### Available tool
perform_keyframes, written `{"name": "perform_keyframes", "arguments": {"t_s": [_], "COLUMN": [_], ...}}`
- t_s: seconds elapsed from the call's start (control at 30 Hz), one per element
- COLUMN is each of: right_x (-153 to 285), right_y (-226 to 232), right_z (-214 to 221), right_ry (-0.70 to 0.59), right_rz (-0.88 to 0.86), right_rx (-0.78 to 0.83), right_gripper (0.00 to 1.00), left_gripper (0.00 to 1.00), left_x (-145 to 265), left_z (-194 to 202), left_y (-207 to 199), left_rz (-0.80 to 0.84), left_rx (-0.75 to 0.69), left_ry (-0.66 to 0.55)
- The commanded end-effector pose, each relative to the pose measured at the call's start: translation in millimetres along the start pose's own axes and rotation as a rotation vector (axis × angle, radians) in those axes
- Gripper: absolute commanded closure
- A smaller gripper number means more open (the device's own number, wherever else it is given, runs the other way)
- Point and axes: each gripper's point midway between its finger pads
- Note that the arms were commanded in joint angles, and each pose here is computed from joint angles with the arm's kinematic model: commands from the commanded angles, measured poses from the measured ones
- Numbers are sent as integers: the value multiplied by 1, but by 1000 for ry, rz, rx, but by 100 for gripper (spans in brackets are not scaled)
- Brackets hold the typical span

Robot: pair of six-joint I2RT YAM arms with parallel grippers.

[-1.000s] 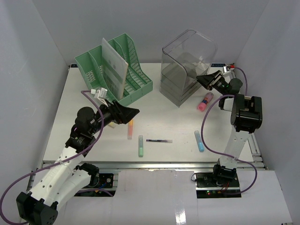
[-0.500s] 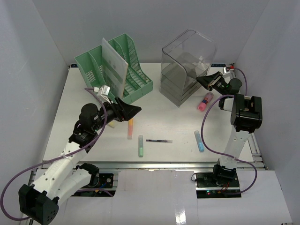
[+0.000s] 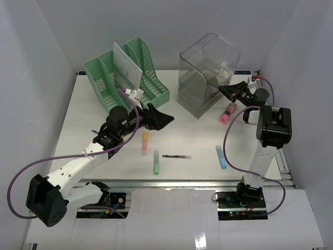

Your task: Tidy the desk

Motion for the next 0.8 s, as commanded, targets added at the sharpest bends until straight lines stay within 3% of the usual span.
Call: {"name": "perform_keyframes", "arguments": {"t_s": [0.0,0.77], "right_x": [17,55], "right_y": [56,140], "right_z": [-14,-6], "right_ry": [-28,-26], "right_rz": [-109,-197], "right_rx": [139,168], "right_gripper": [91,91], "left_gripper": [2,4], "left_x": [-22,-154], "left_z": [-25,-12], "left_y": [-26,-57], "left_rz": [88,221], "left_rx": [-125,-213], "left_ry": [-66,-9]}}
Point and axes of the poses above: each gripper's point midway between its finger pads, its own x axis back along the fingers, its own y axis along the line the jaws close on, z = x × y, and after that the axes turned 4 degrees about x, right-handed
